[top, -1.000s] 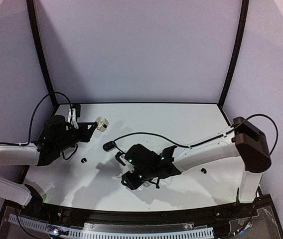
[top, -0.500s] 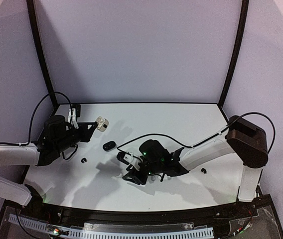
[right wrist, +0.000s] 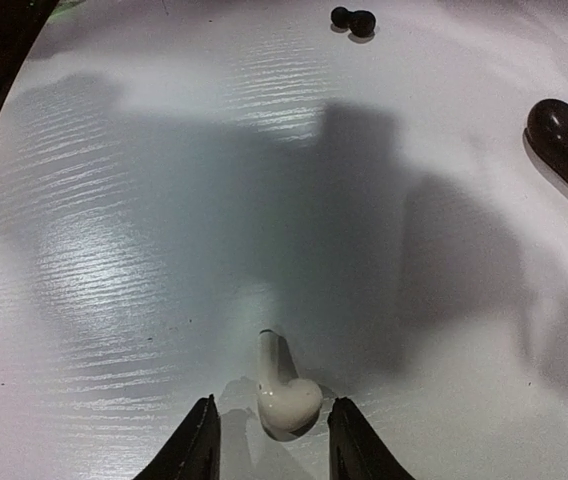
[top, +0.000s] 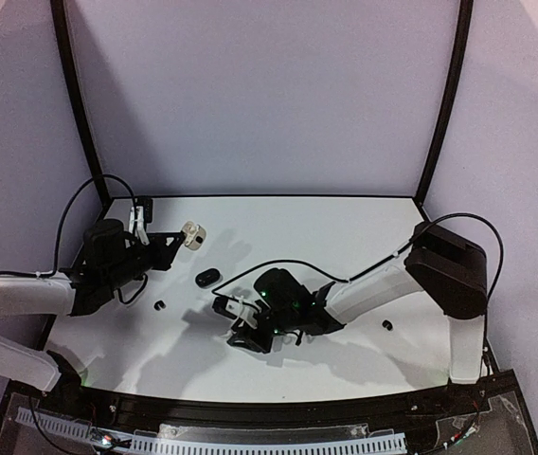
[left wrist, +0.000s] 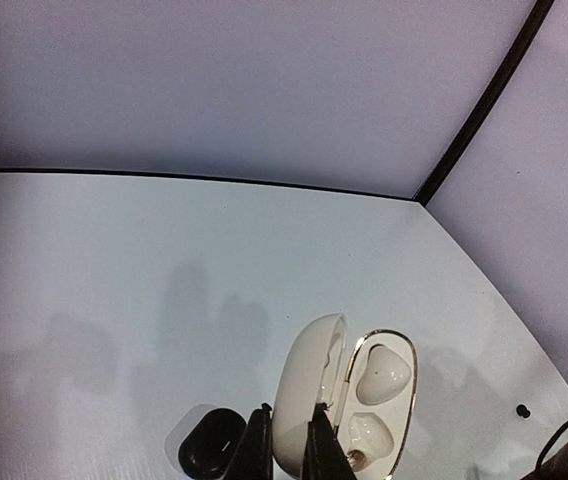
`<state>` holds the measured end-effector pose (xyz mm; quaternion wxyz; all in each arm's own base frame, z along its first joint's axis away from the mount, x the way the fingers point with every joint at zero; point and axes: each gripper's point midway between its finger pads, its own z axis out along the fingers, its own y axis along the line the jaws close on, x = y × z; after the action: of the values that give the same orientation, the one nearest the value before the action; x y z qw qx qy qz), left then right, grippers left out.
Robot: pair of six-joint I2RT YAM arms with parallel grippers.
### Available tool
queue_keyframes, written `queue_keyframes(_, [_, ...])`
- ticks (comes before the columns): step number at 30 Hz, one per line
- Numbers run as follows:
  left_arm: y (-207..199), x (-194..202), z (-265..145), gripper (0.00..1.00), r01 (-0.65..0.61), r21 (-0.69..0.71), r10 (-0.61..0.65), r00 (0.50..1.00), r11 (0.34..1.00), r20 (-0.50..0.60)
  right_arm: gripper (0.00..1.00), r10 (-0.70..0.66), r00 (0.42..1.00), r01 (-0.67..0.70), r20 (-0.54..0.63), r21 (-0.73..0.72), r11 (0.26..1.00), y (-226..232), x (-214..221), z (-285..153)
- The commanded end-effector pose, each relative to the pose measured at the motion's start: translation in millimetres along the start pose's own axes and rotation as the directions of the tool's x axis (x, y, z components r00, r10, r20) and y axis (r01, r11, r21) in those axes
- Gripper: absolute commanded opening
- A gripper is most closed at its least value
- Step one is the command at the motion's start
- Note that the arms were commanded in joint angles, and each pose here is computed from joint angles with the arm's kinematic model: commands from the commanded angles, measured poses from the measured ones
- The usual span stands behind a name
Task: Insert the wireless bluetooth earbuds into the charging case
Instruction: Pick up the left earbud from the center of the board, then place the left earbud at the center of the board.
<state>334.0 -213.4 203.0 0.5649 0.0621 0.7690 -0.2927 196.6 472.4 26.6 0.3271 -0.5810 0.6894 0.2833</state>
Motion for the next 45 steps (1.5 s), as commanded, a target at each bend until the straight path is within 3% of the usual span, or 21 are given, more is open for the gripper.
queue_keyframes(1, [0,-4,-2,0.01,0.002,0.008,-0.002,1.0,1.0,0.018,0.35,-0.02,1.0,0.019,-0.01,-0.015,1.0,-2,0,7])
queue_keyframes(3, [0,-4,-2,0.01,0.001,0.007,-0.001,1.0,1.0,0.018,0.28,-0.019,1.0,0.018,-0.017,-0.016,1.0,-2,2,8])
queue_keyframes(11, [0,-4,-2,0.01,0.002,0.009,-0.002,1.0,1.0,0.019,0.24,-0.004,0.998,0.003,-0.055,-0.012,1.0,-1,12,5])
queue_keyframes(19, [-2,-4,-1,0.01,-0.004,0.015,0.004,1.0,1.0,0.016,0.07,-0.017,0.999,0.017,-0.042,0.005,1.0,-4,-1,0])
queue_keyframes(22, [-5,-3,-1,0.01,-0.022,0.029,0.022,1.0,0.999,0.006,0.05,-0.072,0.997,0.074,-0.031,0.051,0.996,-10,-26,-20])
queue_keyframes(26, [-16,-1,1,0.01,-0.064,0.088,0.066,0.998,0.994,-0.021,0.03,-0.143,0.984,0.157,-0.11,0.133,0.979,-23,-58,-55])
queue_keyframes(30, [-36,4,3,0.01,-0.214,0.191,0.229,0.972,0.958,-0.055,0.03,-0.11,0.971,0.153,-0.214,0.199,0.968,-32,-80,-102])
queue_keyframes(34, [-50,7,5,0.01,-0.401,0.249,0.428,0.901,0.882,-0.066,0.02,-0.05,0.976,0.105,-0.21,0.26,0.96,-33,-101,-131])
queue_keyframes(38, [-60,16,10,0.01,-0.615,0.283,0.655,0.752,0.736,-0.069,0.01,-0.011,0.982,0.067,-0.186,0.292,0.954,-35,-122,-143])
queue_keyframes(42, [-80,12,14,0.01,-0.72,0.305,0.765,0.643,0.623,-0.043,0.0,0.008,0.98,0.06,-0.199,0.335,0.94,-44,-135,-149])
queue_keyframes(45, [-86,16,13,0.01,-0.751,0.338,0.808,0.588,0.567,-0.048,0.0,0.027,0.981,0.041,-0.192,0.337,0.94,-44,-144,-153])
